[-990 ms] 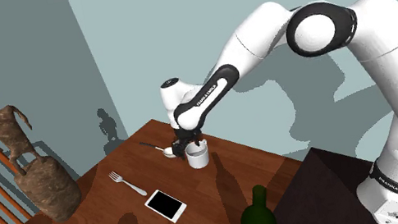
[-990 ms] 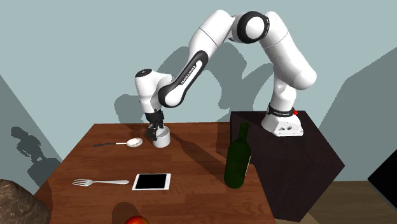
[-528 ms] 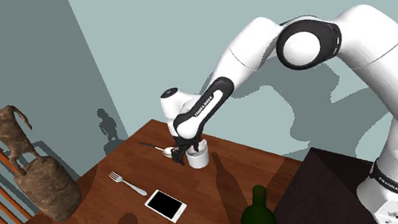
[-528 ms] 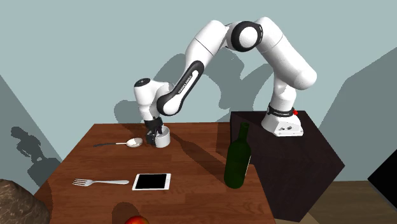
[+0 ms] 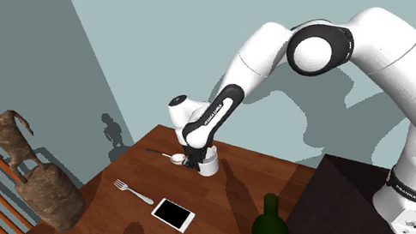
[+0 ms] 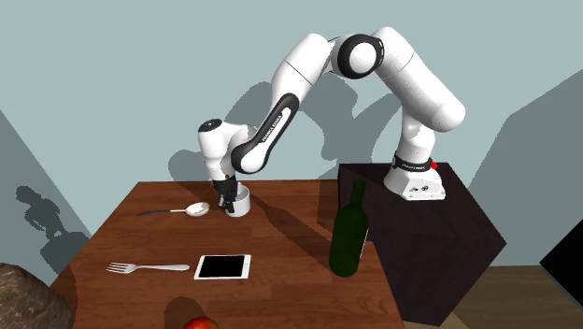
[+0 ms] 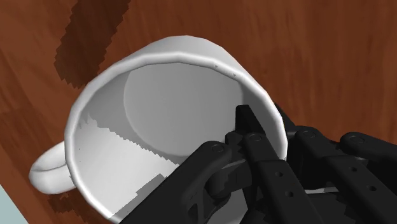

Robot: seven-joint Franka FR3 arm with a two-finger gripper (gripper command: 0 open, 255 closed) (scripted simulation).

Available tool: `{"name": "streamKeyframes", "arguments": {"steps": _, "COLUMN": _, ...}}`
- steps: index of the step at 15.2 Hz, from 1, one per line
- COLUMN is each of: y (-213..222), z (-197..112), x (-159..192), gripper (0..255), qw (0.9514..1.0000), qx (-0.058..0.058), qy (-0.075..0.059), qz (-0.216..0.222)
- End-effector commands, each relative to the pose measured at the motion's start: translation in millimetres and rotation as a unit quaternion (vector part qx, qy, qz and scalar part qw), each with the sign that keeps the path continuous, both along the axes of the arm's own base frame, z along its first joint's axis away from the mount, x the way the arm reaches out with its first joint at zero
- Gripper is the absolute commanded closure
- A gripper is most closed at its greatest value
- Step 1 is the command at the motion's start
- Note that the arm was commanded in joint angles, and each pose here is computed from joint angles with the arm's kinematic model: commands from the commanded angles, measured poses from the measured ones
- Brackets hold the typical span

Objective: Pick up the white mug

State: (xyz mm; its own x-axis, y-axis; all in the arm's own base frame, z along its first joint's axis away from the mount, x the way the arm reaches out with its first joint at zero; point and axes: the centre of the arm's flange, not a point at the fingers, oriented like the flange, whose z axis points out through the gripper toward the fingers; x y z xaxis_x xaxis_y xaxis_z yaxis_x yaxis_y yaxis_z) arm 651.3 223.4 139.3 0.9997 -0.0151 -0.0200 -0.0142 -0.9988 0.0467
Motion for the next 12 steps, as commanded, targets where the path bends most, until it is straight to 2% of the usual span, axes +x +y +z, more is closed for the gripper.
{"name": "streamKeyframes", "arguments": {"steps": 1, "y": 0, "z": 0, "x": 0, "gripper": 255, "qw": 1.0, "qx": 0.0, "qy": 0.0, "qz": 0.0}}
{"name": "streamKeyframes", "arguments": {"steps": 5, "y": 0, "z": 0, "x": 1, "gripper": 255, "qw": 1.0, "qx": 0.0, "qy": 0.0, "qz": 0.0}}
{"name": "streamKeyframes", "arguments": {"steps": 12, "y": 0, "z": 37, "x": 1, "gripper": 255, "qw": 1.0, "qx": 0.0, "qy": 0.0, "qz": 0.0}}
